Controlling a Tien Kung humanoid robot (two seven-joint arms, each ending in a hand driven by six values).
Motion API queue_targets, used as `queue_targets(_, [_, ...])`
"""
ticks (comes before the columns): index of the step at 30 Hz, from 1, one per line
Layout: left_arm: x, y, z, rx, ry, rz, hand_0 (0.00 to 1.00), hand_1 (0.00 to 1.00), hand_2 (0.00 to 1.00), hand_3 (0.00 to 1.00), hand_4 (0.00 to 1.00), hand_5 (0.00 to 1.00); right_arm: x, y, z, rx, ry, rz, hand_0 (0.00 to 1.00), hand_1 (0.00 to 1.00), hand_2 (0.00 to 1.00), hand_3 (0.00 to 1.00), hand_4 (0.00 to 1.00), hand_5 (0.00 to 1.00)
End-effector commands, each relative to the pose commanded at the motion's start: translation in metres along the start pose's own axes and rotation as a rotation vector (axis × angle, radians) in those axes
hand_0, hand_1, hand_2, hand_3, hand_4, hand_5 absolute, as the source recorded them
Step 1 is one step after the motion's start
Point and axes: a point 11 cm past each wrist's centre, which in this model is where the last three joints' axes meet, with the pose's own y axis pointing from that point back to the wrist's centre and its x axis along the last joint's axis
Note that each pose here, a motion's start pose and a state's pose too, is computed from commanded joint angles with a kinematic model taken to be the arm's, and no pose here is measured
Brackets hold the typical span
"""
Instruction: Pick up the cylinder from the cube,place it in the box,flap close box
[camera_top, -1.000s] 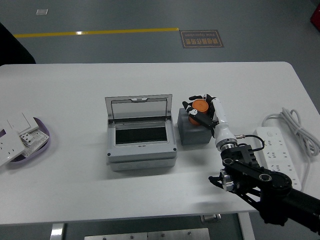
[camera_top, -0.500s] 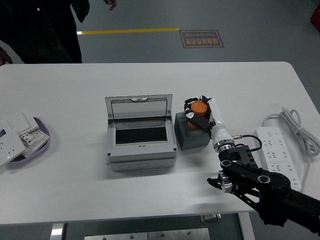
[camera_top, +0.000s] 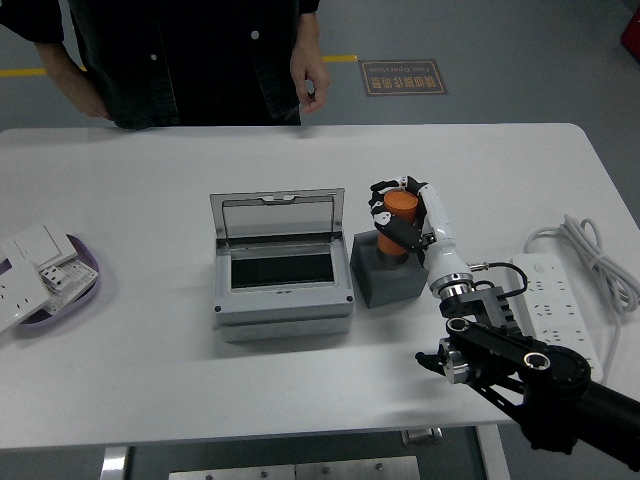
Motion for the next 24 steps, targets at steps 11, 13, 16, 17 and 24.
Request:
queue_targets(11, [0.002, 0.0, -0.002, 0.006, 0.001, 0.003, 0.594, 0.621, 0.604, 0.618, 0.676, 0.216, -0.081, 0.008, -0.076, 0.104, 0.157, -0.316, 0.314, 0.344, 0.299, 0.247, 0.002, 0.002])
queue_targets(13, [0.002, 0.0, -0.002, 0.005, -0.001, 0.004, 0.595, 0.621, 0.604, 0.617, 0.676, 0.218, -0.098, 0.011, -0.088, 0.124, 0.21, -0.387, 0.276, 0.313, 0.29, 0.241, 0.002, 0.002])
queue_targets(16, [0.004, 0.0, -0.001, 0.004, -0.003, 0.007, 0.595, 0.621, 0.604, 0.617, 0.676, 0.218, -0.115, 0.014, -0.094, 0.128, 0.333, -0.468, 0.276, 0.313, 0.29, 0.241, 0.002, 0.002])
queue_targets(17, [0.005, 0.0, -0.001, 0.004, -0.002, 0.008, 0.595, 0.621, 0.604, 0.617, 0.676, 0.218, -0.119, 0.014, -0.095, 0.126, 0.375, -0.49, 0.276, 0.313, 0.29, 0.241, 0.002, 0.002])
queue_targets(24, [0.006, 0.0, -0.001, 0.005, -0.003, 0.01, 0.595, 0.621, 0.605, 0.618, 0.678, 0.22, -0.139, 0.019, -0.079, 0.078, 0.729, -0.593, 0.222, 0.294, 0.3, 0.251, 0.002, 0.002])
